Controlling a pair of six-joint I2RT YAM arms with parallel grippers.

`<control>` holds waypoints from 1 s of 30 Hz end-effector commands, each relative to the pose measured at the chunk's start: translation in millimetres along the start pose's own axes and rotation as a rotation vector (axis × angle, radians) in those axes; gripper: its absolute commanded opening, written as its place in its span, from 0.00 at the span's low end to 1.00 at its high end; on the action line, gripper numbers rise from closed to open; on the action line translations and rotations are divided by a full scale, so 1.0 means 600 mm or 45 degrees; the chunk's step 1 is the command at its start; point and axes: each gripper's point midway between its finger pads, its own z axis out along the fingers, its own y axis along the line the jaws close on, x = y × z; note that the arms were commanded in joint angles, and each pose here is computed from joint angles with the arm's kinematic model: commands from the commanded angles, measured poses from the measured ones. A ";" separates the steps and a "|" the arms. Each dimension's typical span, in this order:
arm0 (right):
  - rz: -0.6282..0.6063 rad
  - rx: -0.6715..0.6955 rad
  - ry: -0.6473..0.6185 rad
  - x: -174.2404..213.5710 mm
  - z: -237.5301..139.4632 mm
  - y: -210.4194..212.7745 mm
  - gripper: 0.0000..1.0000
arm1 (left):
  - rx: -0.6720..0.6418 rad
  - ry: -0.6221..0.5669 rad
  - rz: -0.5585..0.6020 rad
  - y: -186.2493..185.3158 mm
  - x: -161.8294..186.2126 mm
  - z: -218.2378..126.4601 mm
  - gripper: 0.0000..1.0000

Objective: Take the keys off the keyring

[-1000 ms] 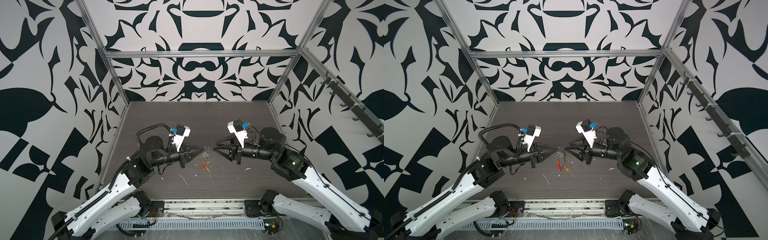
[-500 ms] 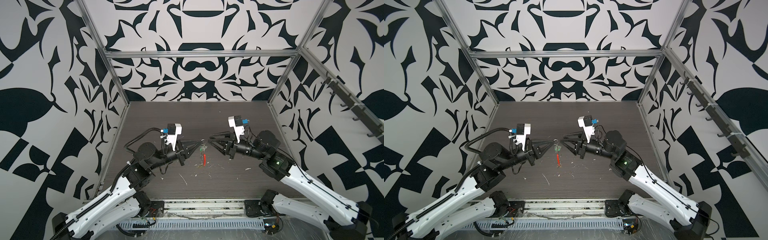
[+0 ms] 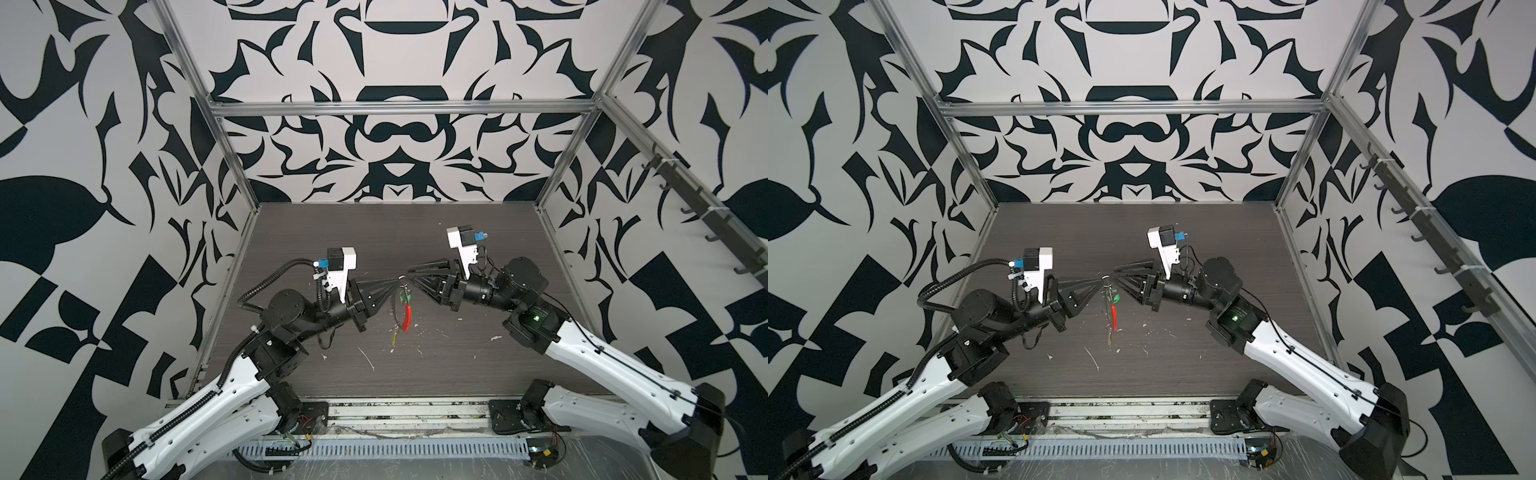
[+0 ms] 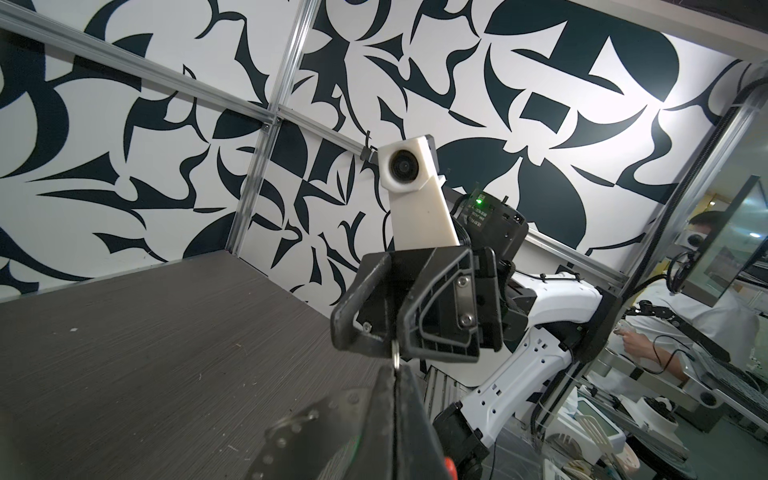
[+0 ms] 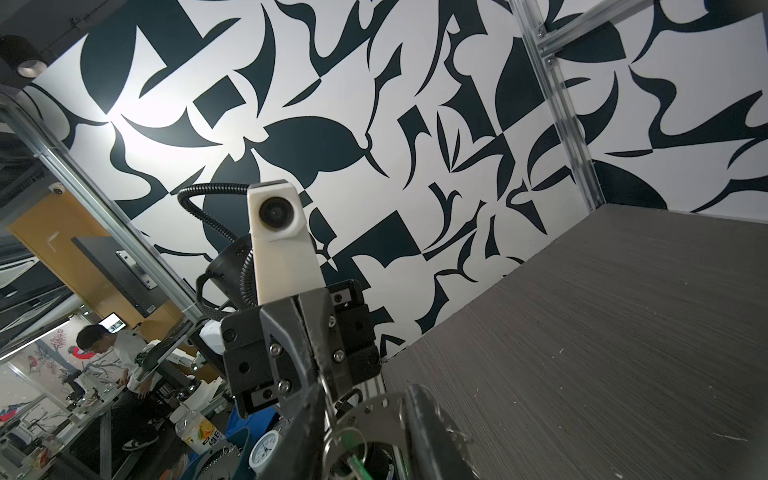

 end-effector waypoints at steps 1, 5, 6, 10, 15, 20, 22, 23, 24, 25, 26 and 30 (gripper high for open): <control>-0.048 -0.102 -0.044 -0.019 -0.001 0.036 0.32 | 0.014 -0.064 0.031 -0.008 -0.016 -0.006 0.00; -0.048 -0.117 -0.035 -0.015 0.002 0.040 0.30 | 0.007 -0.065 0.033 -0.005 -0.015 -0.005 0.00; -0.049 -0.121 -0.032 -0.014 0.003 0.042 0.29 | 0.004 -0.068 0.032 -0.005 -0.016 -0.005 0.00; -0.046 -0.122 -0.021 -0.011 0.005 0.042 0.26 | -0.004 -0.075 0.034 -0.003 -0.016 -0.007 0.00; -0.045 -0.105 -0.013 -0.006 0.006 0.036 0.21 | -0.009 -0.085 0.040 -0.003 -0.019 -0.009 0.00; -0.048 -0.087 -0.008 -0.005 0.006 0.033 0.10 | -0.014 -0.082 0.038 -0.001 -0.018 -0.007 0.00; -0.050 -0.084 -0.003 -0.005 0.007 0.032 0.07 | -0.013 -0.083 0.037 -0.001 -0.018 -0.008 0.00; -0.050 -0.084 -0.002 -0.005 0.008 0.032 0.07 | -0.012 -0.084 0.038 -0.002 -0.019 -0.008 0.00; -0.048 -0.085 0.004 -0.003 0.009 0.031 0.06 | -0.012 -0.086 0.040 -0.002 -0.019 -0.008 0.00; -0.048 -0.086 0.008 -0.002 0.010 0.032 0.05 | -0.014 -0.085 0.040 -0.001 -0.019 -0.008 0.00; -0.048 -0.087 0.010 -0.003 0.010 0.032 0.04 | -0.014 -0.085 0.039 -0.001 -0.019 -0.008 0.00; -0.053 -0.082 0.029 0.001 0.012 0.030 0.00 | -0.014 -0.081 0.038 -0.001 -0.018 -0.007 0.00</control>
